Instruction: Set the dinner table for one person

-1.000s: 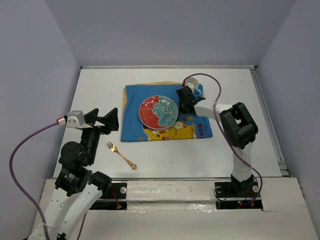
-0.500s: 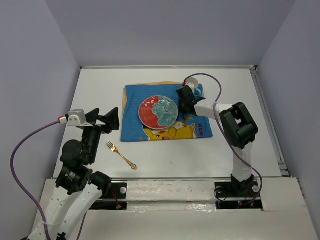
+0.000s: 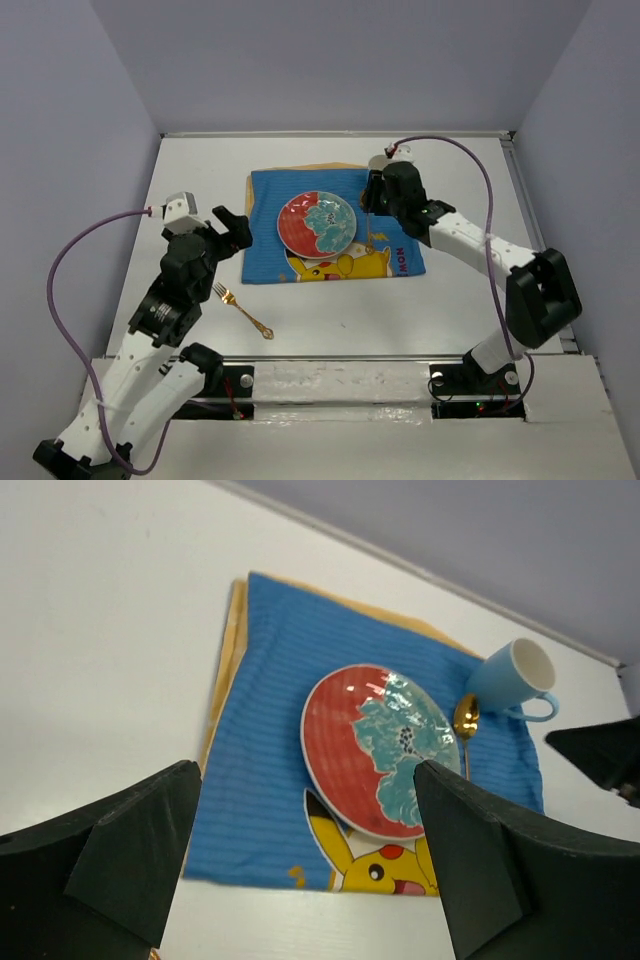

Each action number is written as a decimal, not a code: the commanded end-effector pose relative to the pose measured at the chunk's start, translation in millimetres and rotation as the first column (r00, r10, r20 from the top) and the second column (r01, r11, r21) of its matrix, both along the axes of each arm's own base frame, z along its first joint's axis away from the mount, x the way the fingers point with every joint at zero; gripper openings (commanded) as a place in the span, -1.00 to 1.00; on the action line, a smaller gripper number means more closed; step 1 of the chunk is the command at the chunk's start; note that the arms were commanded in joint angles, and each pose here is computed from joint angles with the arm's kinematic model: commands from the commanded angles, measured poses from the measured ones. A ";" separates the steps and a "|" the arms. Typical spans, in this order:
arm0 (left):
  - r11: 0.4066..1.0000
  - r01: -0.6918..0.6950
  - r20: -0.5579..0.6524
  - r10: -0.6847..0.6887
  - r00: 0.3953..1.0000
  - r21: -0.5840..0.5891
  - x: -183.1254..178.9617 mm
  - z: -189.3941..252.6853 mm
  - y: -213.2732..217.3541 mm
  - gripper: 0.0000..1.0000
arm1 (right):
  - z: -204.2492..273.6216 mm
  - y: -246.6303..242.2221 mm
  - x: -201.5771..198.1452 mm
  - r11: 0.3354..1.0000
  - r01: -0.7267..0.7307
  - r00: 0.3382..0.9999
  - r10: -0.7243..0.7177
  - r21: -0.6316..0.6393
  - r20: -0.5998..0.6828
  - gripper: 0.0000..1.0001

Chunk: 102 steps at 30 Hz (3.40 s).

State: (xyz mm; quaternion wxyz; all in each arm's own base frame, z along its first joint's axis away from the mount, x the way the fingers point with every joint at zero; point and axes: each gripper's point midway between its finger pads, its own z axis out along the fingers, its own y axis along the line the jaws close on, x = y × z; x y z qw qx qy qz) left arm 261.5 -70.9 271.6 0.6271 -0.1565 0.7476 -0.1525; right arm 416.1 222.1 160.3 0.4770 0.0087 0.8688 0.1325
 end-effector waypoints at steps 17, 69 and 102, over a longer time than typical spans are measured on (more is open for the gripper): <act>0.963 -0.232 -0.553 0.120 0.825 -0.136 -48.2 -109.7 5.2 0.86 | 54.1 2.2 -92.8 0.958 -0.246 0.964 0.226 0.150 0.140 -0.02; 0.963 -0.266 -0.876 0.163 0.453 0.041 -79.0 -251.2 -6.6 0.33 | 170.2 -67.2 -157.8 0.957 -0.195 0.882 0.076 0.214 0.465 0.02; 0.979 -0.203 -0.637 0.143 0.757 -0.022 -61.9 -146.1 8.3 -1.00 | 152.4 -83.5 -140.0 0.982 -0.059 0.905 -0.023 0.179 0.425 -0.03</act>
